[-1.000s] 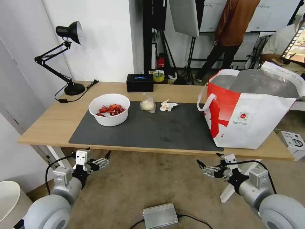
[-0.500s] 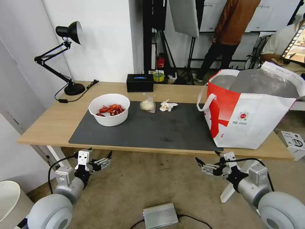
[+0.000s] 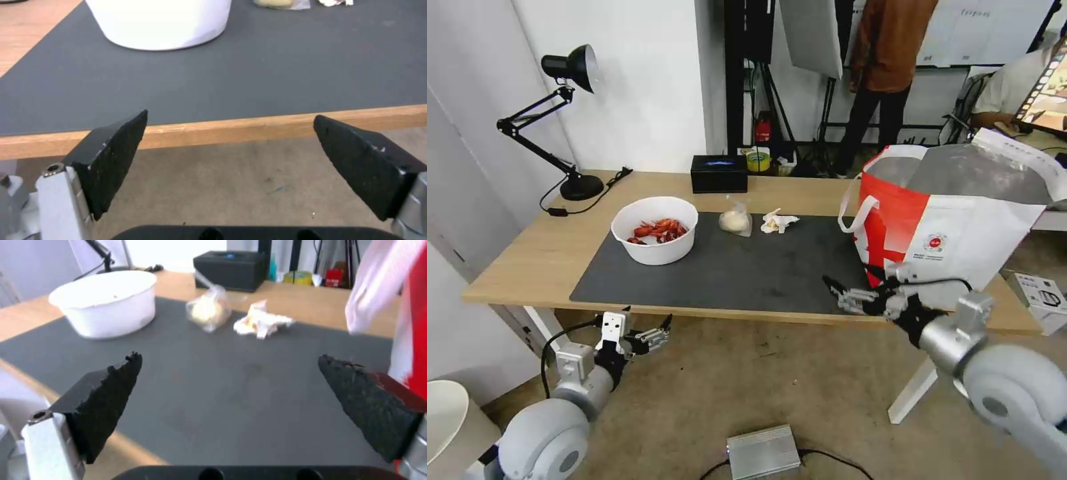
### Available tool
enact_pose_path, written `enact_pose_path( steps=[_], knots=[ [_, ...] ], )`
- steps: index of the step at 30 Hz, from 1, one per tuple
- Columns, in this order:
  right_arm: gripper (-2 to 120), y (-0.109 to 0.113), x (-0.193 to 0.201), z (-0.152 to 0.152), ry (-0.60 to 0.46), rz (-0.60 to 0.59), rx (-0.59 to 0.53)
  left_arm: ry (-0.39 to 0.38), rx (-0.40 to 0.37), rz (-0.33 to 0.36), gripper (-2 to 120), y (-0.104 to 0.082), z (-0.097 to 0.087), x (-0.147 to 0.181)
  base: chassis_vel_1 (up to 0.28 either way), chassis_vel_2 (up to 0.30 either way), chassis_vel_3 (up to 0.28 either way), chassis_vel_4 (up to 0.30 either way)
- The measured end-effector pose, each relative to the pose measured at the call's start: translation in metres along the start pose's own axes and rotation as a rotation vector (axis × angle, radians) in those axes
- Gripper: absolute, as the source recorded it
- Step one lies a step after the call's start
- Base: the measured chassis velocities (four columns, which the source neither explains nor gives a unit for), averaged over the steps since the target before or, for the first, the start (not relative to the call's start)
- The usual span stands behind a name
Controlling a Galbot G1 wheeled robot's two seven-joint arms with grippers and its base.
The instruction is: Pick up the trash from the table and place it into the takeout bag.
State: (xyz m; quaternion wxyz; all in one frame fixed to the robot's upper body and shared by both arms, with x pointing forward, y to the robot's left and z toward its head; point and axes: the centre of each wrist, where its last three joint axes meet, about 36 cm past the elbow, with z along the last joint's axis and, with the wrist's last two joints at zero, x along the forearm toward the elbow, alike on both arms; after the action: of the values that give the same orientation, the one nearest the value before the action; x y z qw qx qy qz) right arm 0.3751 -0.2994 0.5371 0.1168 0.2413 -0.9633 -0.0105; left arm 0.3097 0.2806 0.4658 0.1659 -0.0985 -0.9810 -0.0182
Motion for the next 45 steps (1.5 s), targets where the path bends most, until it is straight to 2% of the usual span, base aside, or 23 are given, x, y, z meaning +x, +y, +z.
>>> enact_pose_path(
  steps=[6, 9, 11, 13, 14, 16, 24, 30, 38, 45],
  knots=[
    [100, -0.012, -0.045, -0.015, -0.006, 0.008, 0.017, -0.015, 0.009, -0.011, 100, -0.006, -0.006, 0.006, 0.000, 0.000, 0.000, 0.000],
    [100, -0.012, -0.046, -0.015, -0.006, 0.008, 0.017, -0.015, 0.009, -0.012, 100, -0.006, -0.006, 0.006, 0.000, 0.000, 0.000, 0.000],
    [100, -0.012, -0.072, -0.015, 0.010, 0.015, 0.015, -0.020, 0.012, -0.017, 100, -0.007, -0.010, 0.008, 0.000, 0.000, 0.000, 0.000],
    [100, -0.006, -0.101, -0.016, 0.027, 0.032, 0.030, -0.022, 0.014, -0.021, 100, -0.008, -0.012, 0.010, 0.000, 0.000, 0.000, 0.000],
    [100, -0.006, -0.101, -0.016, 0.027, 0.032, 0.030, -0.022, 0.014, -0.021, 100, -0.008, -0.012, 0.010, 0.000, 0.000, 0.000, 0.000],
    [100, 0.006, -0.125, -0.024, 0.046, 0.077, 0.055, -0.021, 0.017, -0.025, 100, -0.008, -0.012, 0.011, 0.000, 0.000, 0.000, 0.000],
    [100, 0.026, -0.171, -0.042, 0.105, 0.196, 0.096, -0.022, 0.021, -0.029, 100, -0.007, -0.012, 0.012, 0.000, 0.000, 0.000, 0.000],
    [100, 0.037, -0.210, -0.047, 0.154, 0.233, 0.071, -0.021, 0.021, -0.033, 100, -0.006, -0.012, 0.011, 0.000, 0.000, 0.000, 0.000],
    [100, 0.043, -0.252, -0.057, 0.186, 0.283, 0.048, -0.020, 0.024, -0.035, 100, -0.006, -0.011, 0.011, 0.000, 0.000, 0.000, 0.000],
    [100, 0.039, -0.280, -0.063, 0.214, 0.315, 0.014, -0.018, 0.029, -0.036, 100, -0.007, -0.010, 0.011, 0.000, 0.000, 0.000, 0.000]
  ],
)
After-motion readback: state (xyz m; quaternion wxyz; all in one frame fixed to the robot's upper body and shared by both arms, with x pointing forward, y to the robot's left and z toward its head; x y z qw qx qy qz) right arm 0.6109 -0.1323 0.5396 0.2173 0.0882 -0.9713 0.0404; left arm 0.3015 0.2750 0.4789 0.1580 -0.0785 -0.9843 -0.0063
